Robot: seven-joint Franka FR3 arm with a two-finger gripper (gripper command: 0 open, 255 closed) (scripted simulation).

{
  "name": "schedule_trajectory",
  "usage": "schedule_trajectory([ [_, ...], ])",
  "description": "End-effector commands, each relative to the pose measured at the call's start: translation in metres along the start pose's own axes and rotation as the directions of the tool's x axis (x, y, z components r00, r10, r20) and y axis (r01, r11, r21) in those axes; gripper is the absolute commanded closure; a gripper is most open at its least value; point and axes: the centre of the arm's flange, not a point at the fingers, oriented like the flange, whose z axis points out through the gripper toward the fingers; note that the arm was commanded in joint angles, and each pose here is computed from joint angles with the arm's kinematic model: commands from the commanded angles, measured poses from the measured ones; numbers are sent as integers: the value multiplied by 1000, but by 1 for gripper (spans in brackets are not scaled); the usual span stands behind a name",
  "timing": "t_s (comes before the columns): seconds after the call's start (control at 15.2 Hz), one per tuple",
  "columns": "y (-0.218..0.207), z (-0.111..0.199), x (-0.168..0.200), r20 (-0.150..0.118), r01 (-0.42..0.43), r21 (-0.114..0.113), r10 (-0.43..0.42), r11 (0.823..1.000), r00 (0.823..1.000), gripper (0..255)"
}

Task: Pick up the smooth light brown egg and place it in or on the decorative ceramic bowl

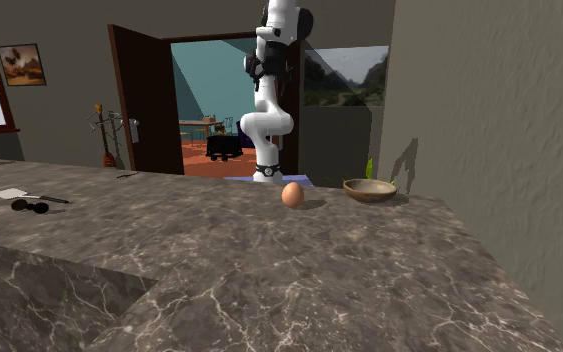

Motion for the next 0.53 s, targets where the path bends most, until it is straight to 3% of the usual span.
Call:
schedule_trajectory([
  [0.0, 0, 0, 0, 0, 0, 0, 0, 1000, 1000, 0],
  [0.46, -33, 58, 71, 16, -38, -56, 39, 998, 999, 0],
])
